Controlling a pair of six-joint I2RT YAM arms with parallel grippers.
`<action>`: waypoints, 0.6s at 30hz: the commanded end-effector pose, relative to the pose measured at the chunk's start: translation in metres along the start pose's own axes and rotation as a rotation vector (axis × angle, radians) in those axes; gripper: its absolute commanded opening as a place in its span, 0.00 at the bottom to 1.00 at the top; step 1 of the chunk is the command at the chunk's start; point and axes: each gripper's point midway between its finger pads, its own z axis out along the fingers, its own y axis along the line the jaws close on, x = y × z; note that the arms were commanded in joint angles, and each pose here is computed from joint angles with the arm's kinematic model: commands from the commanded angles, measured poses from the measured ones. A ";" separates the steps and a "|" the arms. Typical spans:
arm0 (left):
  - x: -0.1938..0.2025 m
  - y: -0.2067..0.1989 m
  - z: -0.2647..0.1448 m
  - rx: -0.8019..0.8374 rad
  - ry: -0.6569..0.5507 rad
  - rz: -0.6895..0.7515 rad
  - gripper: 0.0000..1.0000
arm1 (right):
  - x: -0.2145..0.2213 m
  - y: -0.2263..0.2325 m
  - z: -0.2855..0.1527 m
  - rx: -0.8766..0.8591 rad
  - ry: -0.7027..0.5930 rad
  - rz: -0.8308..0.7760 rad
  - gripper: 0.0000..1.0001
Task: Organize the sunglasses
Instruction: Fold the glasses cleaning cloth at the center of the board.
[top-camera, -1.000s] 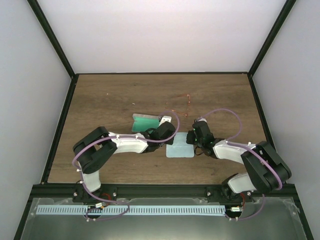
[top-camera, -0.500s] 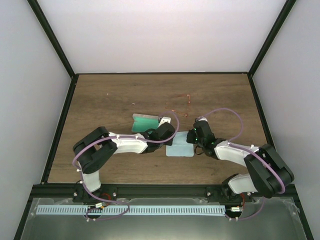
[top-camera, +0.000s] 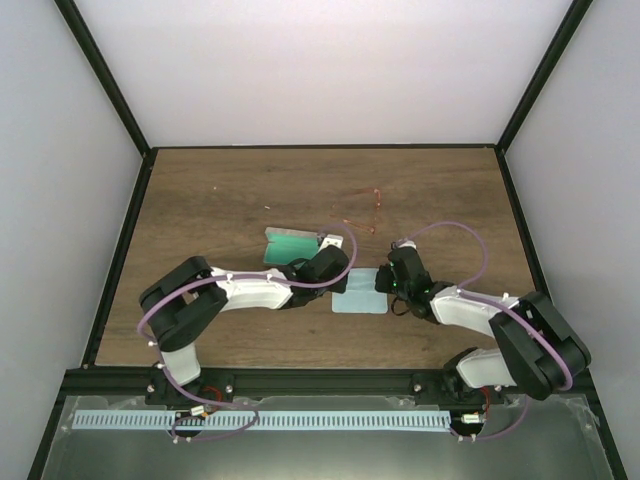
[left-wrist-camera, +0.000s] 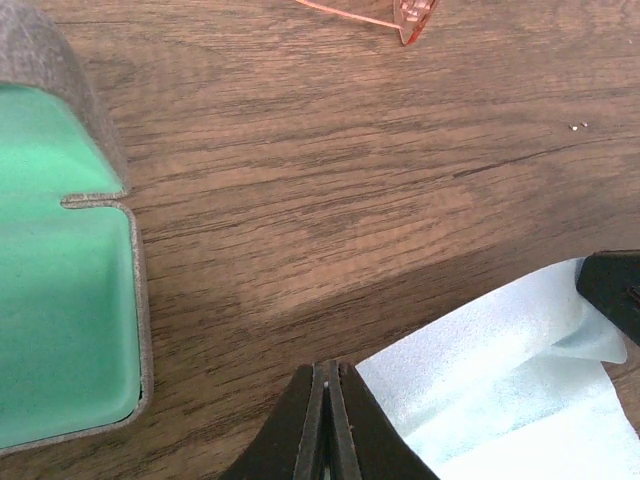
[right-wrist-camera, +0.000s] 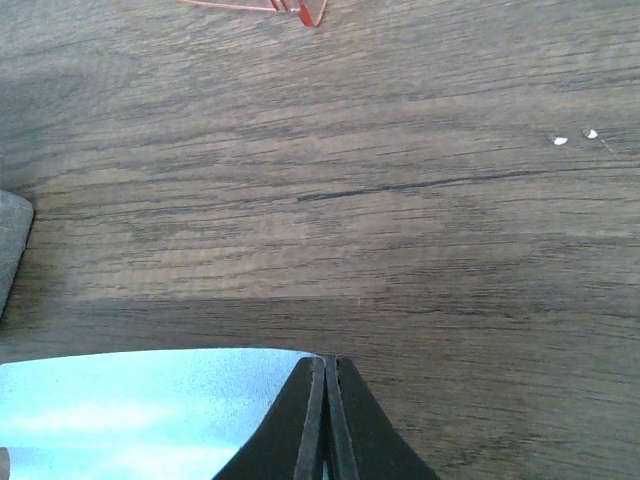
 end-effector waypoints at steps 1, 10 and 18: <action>-0.001 -0.005 -0.009 0.028 -0.009 -0.008 0.04 | -0.002 0.001 -0.004 -0.002 -0.019 0.006 0.03; 0.004 -0.005 -0.014 0.038 -0.004 -0.012 0.04 | -0.006 0.007 -0.013 -0.038 -0.050 -0.002 0.08; 0.006 -0.009 -0.020 0.056 -0.003 -0.012 0.04 | 0.000 0.009 -0.013 -0.047 -0.035 -0.010 0.08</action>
